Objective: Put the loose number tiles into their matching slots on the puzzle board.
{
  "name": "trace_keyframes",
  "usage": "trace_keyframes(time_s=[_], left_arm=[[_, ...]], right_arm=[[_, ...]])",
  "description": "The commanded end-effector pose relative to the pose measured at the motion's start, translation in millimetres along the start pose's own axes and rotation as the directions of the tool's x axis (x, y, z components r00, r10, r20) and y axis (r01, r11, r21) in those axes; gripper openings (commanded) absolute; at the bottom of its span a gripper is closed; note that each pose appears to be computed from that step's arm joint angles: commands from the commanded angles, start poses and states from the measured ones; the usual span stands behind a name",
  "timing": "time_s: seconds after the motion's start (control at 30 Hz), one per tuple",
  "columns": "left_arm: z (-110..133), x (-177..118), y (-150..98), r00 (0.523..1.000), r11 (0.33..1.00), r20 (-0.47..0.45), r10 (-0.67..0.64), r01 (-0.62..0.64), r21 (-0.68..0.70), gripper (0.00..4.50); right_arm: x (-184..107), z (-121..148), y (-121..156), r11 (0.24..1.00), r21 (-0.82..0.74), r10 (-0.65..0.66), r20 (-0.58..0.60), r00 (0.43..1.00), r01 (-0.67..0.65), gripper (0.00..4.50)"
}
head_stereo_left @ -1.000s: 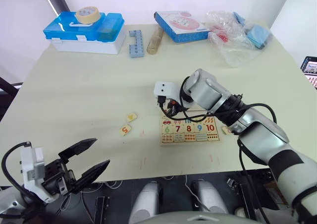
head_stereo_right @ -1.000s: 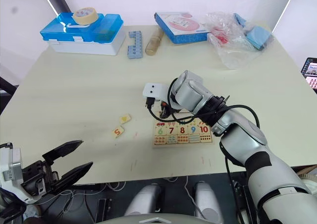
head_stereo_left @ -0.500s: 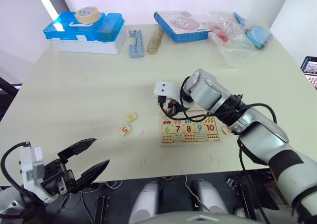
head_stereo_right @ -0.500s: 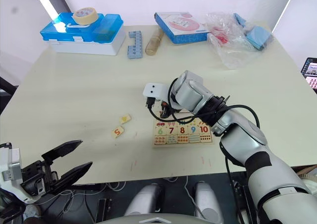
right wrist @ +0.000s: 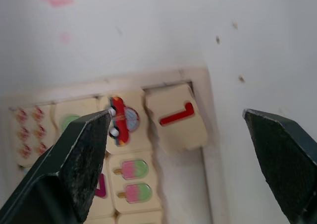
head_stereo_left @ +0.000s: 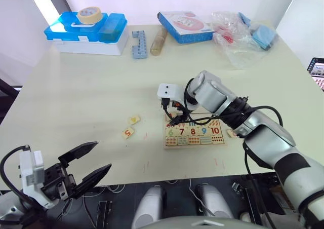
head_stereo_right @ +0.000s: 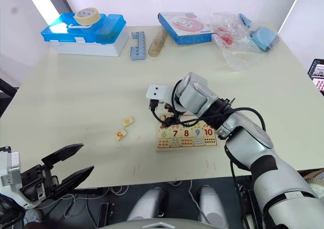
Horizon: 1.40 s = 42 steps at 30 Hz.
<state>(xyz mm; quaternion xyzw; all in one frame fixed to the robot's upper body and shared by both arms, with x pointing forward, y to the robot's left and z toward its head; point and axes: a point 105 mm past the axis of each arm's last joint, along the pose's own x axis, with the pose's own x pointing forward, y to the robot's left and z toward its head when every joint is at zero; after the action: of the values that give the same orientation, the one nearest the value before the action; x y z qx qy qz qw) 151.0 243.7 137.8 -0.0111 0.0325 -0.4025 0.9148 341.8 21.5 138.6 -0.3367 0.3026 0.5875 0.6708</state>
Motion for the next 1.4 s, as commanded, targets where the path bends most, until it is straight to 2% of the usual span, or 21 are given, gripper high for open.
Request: trace_keyframes(time_s=[0.03,0.17,0.3,0.4,0.43,0.47,0.77,1.4], left_arm=[[10.0,-1.2,-2.5,1.000,0.999,0.015,0.000,-0.001,0.054,4.50],[9.9,-1.0,-2.1,1.000,0.998,0.017,0.005,-0.005,0.056,4.50],[9.7,0.0,-0.9,1.000,0.998,0.021,0.007,-0.008,0.058,4.50],[9.3,0.8,0.5,1.000,0.998,0.023,0.008,-0.009,0.060,4.50],[9.3,1.1,0.9,1.000,0.998,0.024,0.008,-0.009,0.060,4.50],[9.3,1.4,1.2,1.000,0.998,0.024,0.008,-0.009,0.061,4.50],[9.3,2.7,3.3,1.000,0.998,0.024,0.009,-0.011,0.067,4.50],[8.0,2.6,2.6,0.999,0.998,0.027,0.018,-0.020,0.066,4.50]], right_arm=[[-19.6,25.2,4.6,0.999,-0.036,0.033,0.191,0.981,-0.026,4.44],[-26.7,18.6,-9.0,0.999,-0.011,-0.041,0.282,0.959,0.046,4.44],[-29.1,7.1,-13.7,0.998,0.010,-0.063,0.325,0.944,0.063,2.70],[-24.1,-5.8,-21.5,0.993,0.006,-0.114,0.306,0.945,0.117,0.96],[-23.1,-6.9,-22.9,0.992,0.004,-0.123,0.307,0.944,0.128,0.61],[-22.1,-6.8,-24.1,0.990,0.004,-0.133,0.312,0.941,0.138,0.07],[-9.5,-17.2,-29.2,0.984,-0.014,-0.169,0.286,0.943,0.180,0.03],[0.5,-29.1,-16.6,0.992,-0.045,-0.101,0.245,0.964,0.116,0.03]])
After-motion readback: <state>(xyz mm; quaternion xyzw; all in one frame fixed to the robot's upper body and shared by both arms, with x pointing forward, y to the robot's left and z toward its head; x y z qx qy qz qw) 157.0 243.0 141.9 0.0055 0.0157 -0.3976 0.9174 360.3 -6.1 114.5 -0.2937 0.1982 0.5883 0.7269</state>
